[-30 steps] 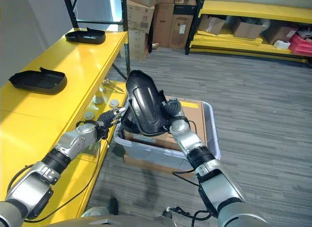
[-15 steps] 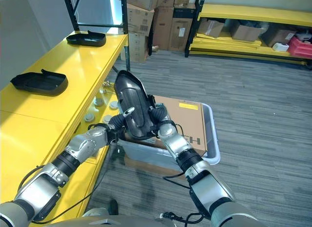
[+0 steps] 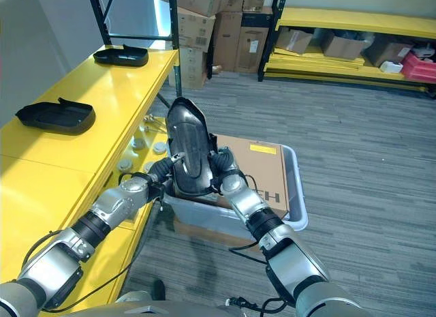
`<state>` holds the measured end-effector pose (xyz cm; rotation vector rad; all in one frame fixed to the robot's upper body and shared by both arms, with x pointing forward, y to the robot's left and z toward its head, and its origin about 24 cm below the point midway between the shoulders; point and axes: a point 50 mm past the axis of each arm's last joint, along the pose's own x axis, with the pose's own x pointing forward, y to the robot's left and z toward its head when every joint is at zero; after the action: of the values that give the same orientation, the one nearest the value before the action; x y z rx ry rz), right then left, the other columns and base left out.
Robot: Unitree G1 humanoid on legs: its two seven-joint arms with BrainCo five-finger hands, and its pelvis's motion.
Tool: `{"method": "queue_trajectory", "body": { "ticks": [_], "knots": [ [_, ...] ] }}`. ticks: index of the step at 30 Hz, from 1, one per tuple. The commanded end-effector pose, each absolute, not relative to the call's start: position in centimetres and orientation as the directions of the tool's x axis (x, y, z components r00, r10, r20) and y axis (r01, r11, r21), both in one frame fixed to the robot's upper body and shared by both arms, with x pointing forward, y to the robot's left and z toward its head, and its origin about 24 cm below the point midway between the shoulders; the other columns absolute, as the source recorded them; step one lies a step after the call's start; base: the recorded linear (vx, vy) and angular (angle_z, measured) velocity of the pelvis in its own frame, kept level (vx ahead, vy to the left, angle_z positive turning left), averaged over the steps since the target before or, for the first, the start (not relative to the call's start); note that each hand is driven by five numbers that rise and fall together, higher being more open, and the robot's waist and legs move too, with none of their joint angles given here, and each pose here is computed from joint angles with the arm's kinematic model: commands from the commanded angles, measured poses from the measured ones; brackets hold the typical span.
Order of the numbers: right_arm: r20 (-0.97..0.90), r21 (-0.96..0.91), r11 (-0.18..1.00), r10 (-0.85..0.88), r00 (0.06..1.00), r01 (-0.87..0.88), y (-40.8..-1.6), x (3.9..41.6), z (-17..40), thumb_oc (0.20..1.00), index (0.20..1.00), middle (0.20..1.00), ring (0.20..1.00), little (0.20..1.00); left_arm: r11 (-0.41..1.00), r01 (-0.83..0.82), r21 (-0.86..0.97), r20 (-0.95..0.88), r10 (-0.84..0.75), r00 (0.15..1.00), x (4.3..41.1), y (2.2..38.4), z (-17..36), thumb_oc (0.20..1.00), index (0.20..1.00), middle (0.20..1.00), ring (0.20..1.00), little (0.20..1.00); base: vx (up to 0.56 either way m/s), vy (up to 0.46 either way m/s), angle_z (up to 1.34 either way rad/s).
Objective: Move parts from the plastic box to the shelf.
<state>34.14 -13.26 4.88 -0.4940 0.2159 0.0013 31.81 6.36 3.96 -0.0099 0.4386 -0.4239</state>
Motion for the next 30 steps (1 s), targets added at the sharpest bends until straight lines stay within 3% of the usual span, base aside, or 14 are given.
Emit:
{"method": "queue_trajectory", "body": {
  "ticks": [1, 8, 9, 10, 22, 30],
  "knots": [
    [-0.109, -0.440, 0.889, 0.085, 0.990, -0.125, -8.8, 35.3, 7.7, 0.200, 0.200, 0.200, 0.200, 0.200, 0.781, 0.607, -0.143, -0.172, -0.624, 0.762, 31.4, -0.1, 8.6, 0.200, 0.200, 0.200, 0.200, 0.200, 0.00, 0.000, 0.00],
    [-0.142, -0.387, 0.912, 0.086, 0.986, -0.135, -8.2, 34.9, 7.2, 0.200, 0.200, 0.200, 0.200, 0.200, 0.775, 0.603, -0.188, -0.108, -0.626, 0.772, 31.0, -0.9, 9.8, 0.200, 0.200, 0.200, 0.200, 0.200, 0.00, 0.000, 0.00],
    [-0.143, -0.369, 0.920, 0.083, 0.986, -0.131, -8.1, 34.9, 7.2, 0.420, 0.420, 0.420, 0.420, 0.420, 0.777, 0.601, -0.188, -0.100, -0.624, 0.775, 30.9, -0.9, 9.9, 0.200, 0.200, 0.200, 0.200, 0.200, 0.00, 0.000, 0.00],
    [-0.143, -0.361, 0.924, 0.081, 0.986, -0.128, -8.1, 34.9, 7.3, 1.000, 1.000, 1.000, 1.000, 1.000, 0.777, 0.600, -0.189, -0.097, -0.623, 0.776, 30.9, -0.9, 9.9, 0.200, 0.200, 0.200, 0.200, 0.200, 0.00, 0.000, 0.00],
    [-0.151, -0.159, 0.987, -0.012, 0.988, -0.013, -8.4, 34.6, 8.0, 1.000, 1.000, 1.000, 1.000, 1.000, 0.870, 0.454, -0.192, -0.016, -0.465, 0.885, 31.9, 1.5, 11.2, 0.200, 0.200, 0.200, 0.200, 0.200, 0.00, 0.000, 0.00],
    [-0.147, -0.184, 0.976, -0.145, 0.978, 0.117, -12.7, 32.7, 6.0, 1.000, 1.000, 1.000, 1.000, 1.000, 0.962, 0.219, -0.161, 0.125, -0.201, 0.972, 32.9, 8.9, 12.0, 0.200, 0.200, 0.200, 0.200, 0.200, 0.00, -0.007, 0.00]
  ]
}}
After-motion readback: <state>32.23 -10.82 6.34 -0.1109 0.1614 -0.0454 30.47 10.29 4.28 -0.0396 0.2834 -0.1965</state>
